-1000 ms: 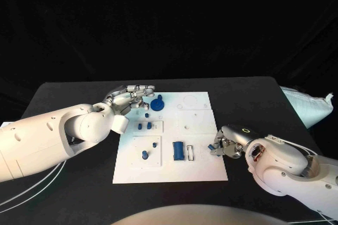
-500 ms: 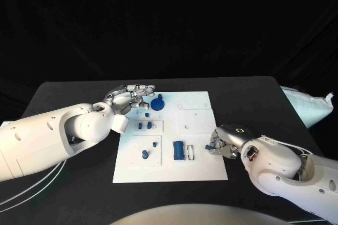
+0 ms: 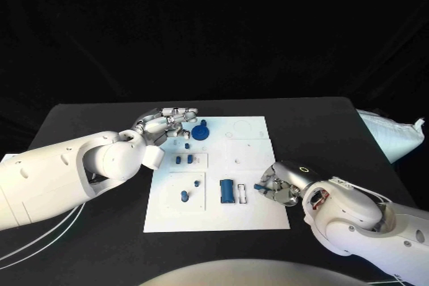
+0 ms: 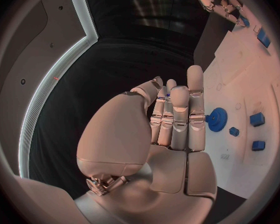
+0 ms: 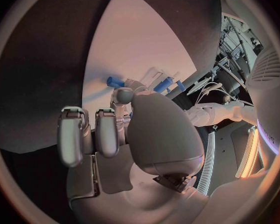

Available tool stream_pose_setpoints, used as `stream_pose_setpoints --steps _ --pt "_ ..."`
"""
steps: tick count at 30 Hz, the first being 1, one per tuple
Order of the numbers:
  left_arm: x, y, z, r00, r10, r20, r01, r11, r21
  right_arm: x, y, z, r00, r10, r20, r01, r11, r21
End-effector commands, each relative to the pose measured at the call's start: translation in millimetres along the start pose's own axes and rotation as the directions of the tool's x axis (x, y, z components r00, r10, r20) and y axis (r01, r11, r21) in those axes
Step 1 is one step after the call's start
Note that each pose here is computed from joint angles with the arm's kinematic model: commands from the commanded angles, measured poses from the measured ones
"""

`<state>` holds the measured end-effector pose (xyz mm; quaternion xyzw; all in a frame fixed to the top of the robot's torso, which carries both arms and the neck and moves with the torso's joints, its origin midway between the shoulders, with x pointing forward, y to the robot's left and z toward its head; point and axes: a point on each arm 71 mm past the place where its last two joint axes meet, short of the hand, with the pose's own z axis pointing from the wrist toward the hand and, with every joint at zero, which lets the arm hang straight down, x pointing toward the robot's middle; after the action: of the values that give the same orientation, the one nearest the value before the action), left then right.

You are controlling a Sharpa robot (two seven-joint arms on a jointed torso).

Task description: Assemble the parts on the task board

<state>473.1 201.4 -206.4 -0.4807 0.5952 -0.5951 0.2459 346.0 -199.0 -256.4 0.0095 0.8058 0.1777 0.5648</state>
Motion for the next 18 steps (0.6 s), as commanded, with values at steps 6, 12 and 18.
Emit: stream_pose_setpoints --steps 6,12,18 --pt "3.3 1.1 0.3 1.000 -0.009 -0.025 0.009 1.000 -0.003 0.4 1.5 -2.1 0.948 0.317 -0.011 -0.315 0.945 0.085" --pt "4.3 1.4 0.6 1.000 -0.010 -0.028 0.010 1.000 -0.004 4.7 4.9 0.9 0.926 0.372 -0.066 -0.364 0.925 0.109" --pt "4.9 1.6 0.7 0.999 -0.010 -0.030 0.010 1.000 -0.005 9.2 9.9 4.6 0.918 0.380 -0.117 -0.368 0.923 0.113"
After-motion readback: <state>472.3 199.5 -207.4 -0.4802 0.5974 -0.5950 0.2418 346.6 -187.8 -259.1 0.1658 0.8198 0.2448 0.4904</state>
